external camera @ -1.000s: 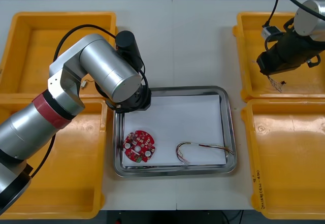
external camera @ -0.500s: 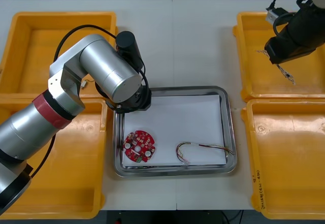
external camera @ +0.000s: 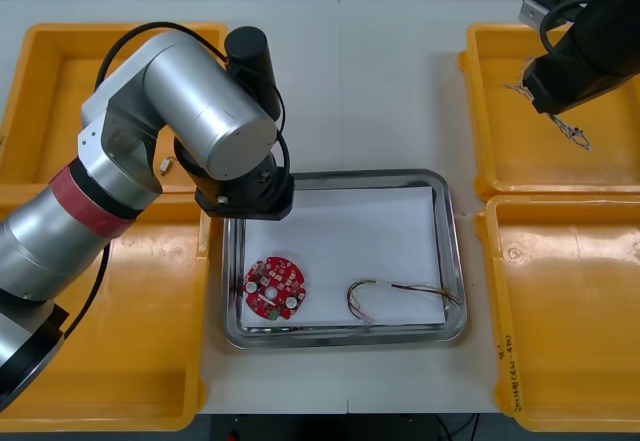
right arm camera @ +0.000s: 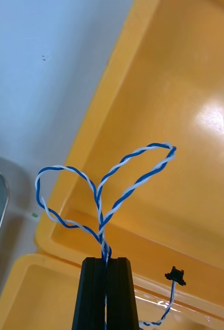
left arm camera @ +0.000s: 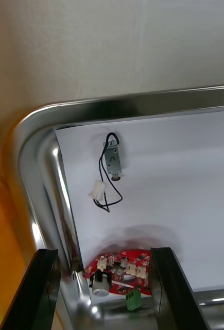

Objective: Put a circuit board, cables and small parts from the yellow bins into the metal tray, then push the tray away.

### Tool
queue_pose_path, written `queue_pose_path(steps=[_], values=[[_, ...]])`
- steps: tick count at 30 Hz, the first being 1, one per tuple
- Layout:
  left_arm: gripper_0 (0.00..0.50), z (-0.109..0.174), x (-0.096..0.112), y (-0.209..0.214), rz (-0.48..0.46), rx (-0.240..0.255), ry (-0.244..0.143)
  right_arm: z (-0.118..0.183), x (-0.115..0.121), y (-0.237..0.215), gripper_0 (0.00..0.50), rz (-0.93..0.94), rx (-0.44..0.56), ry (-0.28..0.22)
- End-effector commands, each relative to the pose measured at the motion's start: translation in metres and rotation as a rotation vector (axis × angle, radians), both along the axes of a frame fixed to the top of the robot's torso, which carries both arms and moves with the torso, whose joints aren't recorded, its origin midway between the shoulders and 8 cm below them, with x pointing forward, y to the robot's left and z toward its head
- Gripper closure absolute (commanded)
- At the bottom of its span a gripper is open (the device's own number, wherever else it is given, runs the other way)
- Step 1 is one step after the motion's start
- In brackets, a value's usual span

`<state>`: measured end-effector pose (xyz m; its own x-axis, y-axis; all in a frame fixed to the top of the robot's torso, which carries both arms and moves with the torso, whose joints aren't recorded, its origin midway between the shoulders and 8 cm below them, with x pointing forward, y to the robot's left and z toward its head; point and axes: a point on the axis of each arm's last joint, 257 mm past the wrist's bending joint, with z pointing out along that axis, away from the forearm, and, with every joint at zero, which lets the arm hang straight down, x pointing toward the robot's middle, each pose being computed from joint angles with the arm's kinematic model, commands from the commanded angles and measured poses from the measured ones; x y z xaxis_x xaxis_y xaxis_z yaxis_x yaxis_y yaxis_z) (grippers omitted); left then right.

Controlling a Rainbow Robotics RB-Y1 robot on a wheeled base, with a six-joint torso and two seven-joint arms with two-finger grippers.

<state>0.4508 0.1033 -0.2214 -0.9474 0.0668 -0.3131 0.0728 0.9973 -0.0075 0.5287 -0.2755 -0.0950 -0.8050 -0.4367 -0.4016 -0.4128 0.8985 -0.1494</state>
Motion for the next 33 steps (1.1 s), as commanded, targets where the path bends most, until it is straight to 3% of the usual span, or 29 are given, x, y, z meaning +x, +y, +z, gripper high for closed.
queue_pose_path(steps=[1, 8, 12, 24, 33], values=[[0.0, 0.059, 0.01, -0.019, -0.096, -0.022, -0.073, 0.032, -0.001, 0.005, 0.5, 0.023, 0.031, -0.061], [0.0, 0.092, 0.024, -0.009, -0.151, -0.04, -0.111, 0.032, -0.008, 0.037, 0.5, 0.133, 0.074, -0.057], [0.0, 0.104, 0.033, 0.009, -0.171, -0.032, -0.124, 0.029, -0.01, 0.058, 0.5, 0.204, 0.043, -0.078], [0.0, 0.109, 0.06, 0.077, -0.262, 0.059, -0.102, 0.001, -0.021, 0.13, 0.5, 0.441, -0.042, -0.117], [0.0, 0.111, 0.076, 0.115, -0.303, 0.099, -0.101, -0.028, -0.033, 0.179, 0.5, 0.565, -0.077, -0.103]])
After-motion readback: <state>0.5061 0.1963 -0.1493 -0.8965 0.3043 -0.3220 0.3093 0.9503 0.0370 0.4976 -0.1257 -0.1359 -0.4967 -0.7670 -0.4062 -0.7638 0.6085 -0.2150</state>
